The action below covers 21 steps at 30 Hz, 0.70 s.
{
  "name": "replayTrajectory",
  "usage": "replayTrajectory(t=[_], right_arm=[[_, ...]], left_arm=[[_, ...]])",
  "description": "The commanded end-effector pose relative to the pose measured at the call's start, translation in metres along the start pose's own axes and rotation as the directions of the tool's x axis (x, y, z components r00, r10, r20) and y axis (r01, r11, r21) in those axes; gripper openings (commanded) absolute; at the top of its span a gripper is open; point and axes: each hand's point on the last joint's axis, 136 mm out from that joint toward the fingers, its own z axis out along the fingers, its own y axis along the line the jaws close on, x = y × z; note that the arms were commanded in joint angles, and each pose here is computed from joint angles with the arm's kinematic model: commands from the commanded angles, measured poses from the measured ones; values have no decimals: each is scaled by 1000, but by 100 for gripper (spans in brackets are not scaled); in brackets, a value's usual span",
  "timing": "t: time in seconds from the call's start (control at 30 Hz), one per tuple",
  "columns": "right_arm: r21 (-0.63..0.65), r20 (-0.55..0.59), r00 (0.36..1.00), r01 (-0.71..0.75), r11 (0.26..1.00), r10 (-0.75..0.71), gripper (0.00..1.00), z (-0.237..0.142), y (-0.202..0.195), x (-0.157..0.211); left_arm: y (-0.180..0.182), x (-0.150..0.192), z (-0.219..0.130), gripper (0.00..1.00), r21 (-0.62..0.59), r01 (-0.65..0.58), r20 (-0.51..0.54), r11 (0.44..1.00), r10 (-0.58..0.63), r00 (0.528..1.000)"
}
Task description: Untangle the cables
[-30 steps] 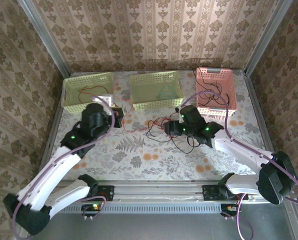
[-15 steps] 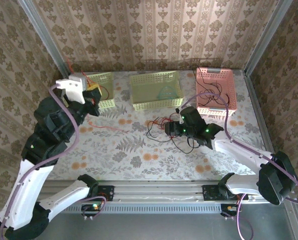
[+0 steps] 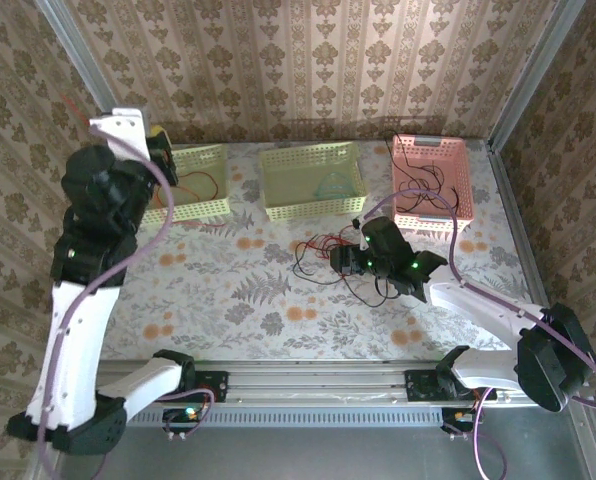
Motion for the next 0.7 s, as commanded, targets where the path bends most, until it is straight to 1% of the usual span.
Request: replayTrajectory(t=[0.0,0.07,0.2,0.23,0.3,0.43,0.57,0.67], right_arm=[[12,10,1000,-2,1000,2,70,6,-4,4],[14,16,1000,-14,1000,14,70,9,-7,6],[22,9,1000,-19,1000,19,70,14,-9,10],[22,4,1000,-22,1000,22,70,16,-10,12],[15,-4,999,-33,999,33,70,21,-10,16],[3,-38,998,-49,999,49,70,31,-9,24],[7,-33,997,-63,998,63,70,36,-11,27],[4,-39,997,-66,998,66,69,38,-11,28]], left_arm=[[16,-9,22,0,13,111,21,994,-111,994],[38,-4,43,0,-47,150,36,988,-148,988],[74,-1,82,0,-105,223,44,969,-219,975],[85,0,92,0,-114,259,36,959,-256,966],[99,3,112,0,-105,313,22,944,-313,950],[120,17,150,0,-101,348,12,932,-348,937],[137,50,189,0,-115,368,-55,923,-376,925],[148,79,211,0,-131,373,-105,918,-387,916]])
